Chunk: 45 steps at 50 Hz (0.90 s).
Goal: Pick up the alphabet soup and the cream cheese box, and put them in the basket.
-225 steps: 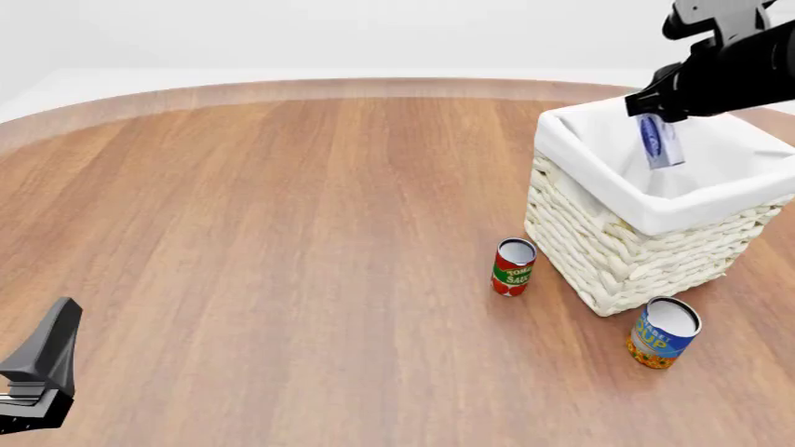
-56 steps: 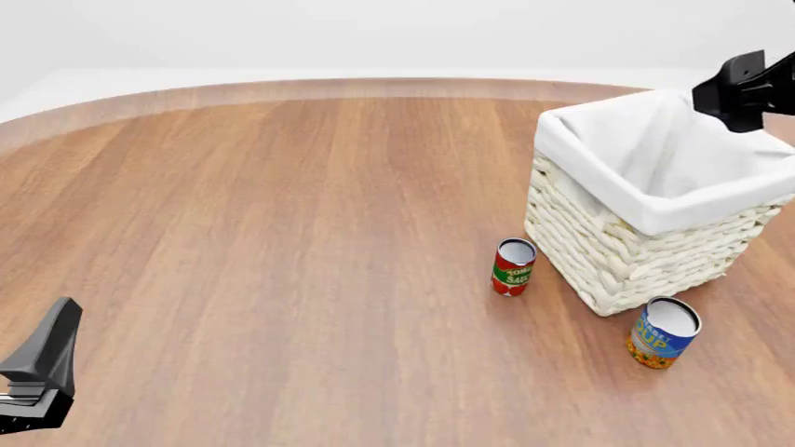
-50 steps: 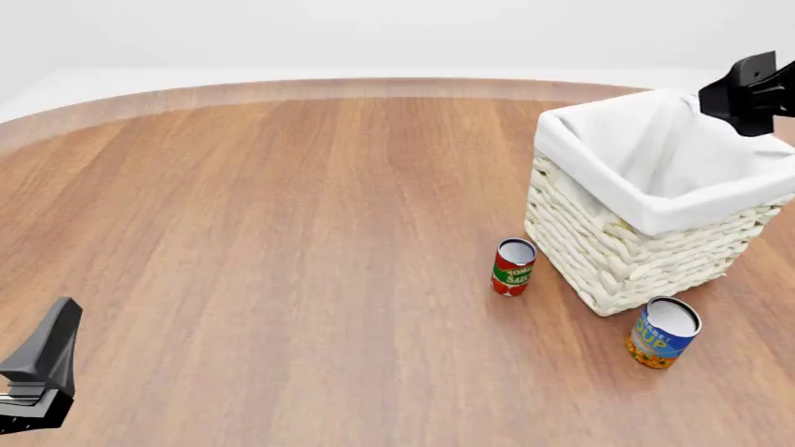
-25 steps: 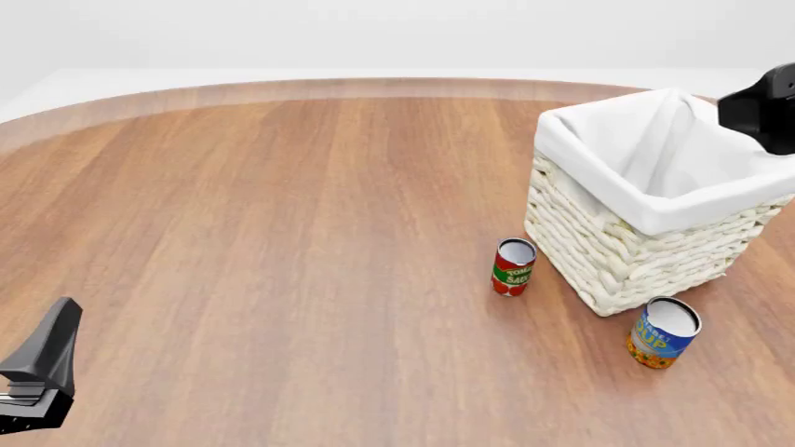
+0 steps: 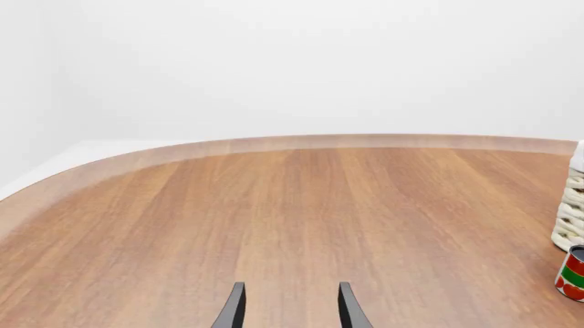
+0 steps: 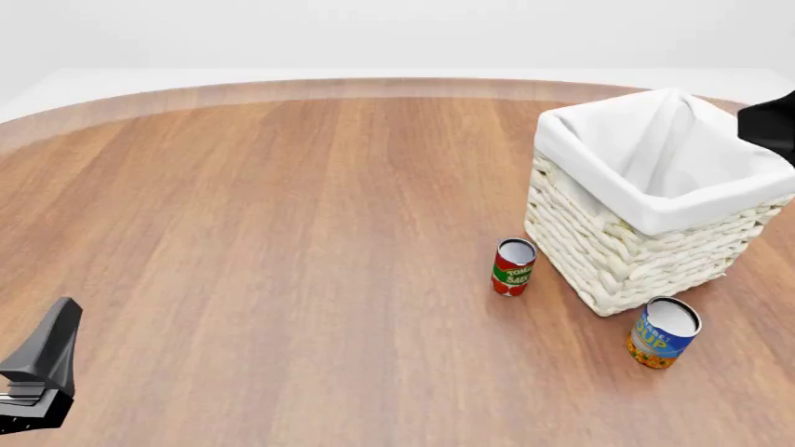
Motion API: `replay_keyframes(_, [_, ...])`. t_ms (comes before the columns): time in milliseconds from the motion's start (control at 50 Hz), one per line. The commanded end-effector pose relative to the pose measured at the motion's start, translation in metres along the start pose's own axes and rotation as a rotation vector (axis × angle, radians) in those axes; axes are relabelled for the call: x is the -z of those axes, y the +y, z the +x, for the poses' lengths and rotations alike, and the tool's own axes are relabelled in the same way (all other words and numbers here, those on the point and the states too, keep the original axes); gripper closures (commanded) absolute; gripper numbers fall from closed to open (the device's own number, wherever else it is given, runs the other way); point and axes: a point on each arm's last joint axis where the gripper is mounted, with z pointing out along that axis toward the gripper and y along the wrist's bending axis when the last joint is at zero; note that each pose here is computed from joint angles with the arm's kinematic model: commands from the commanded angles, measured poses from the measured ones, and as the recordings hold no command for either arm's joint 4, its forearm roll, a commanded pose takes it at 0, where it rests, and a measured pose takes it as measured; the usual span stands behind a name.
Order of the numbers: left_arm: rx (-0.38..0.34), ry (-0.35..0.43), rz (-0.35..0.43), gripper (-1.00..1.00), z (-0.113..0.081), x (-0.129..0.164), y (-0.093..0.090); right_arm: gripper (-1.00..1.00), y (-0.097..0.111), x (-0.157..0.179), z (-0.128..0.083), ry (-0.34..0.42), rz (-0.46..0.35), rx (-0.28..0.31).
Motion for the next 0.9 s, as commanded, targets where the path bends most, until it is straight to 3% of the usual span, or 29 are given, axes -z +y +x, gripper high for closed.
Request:
replay_keyframes(20, [0.000, 0.000, 0.000, -1.00, 0.000, 0.000, 0.000, -1.00, 0.004, 0.011, 0.009, -0.004, -0.015, -0.025])
replay_keyframes(40, [0.000, 0.000, 0.000, -1.00, 0.000, 0.000, 0.000, -1.00, 0.005, 0.019, 0.004, -0.007, -0.027, -0.051])
replay_keyframes(460, [0.000, 0.000, 0.000, -1.00, 0.000, 0.000, 0.000, -1.00, 0.005, 0.017, 0.005, -0.006, -0.030, -0.049])
replay_keyframes(900, [0.000, 0.000, 0.000, -1.00, 0.000, 0.000, 0.000, -1.00, 0.012, 0.020, 0.035, -0.003, -0.053, -0.042])
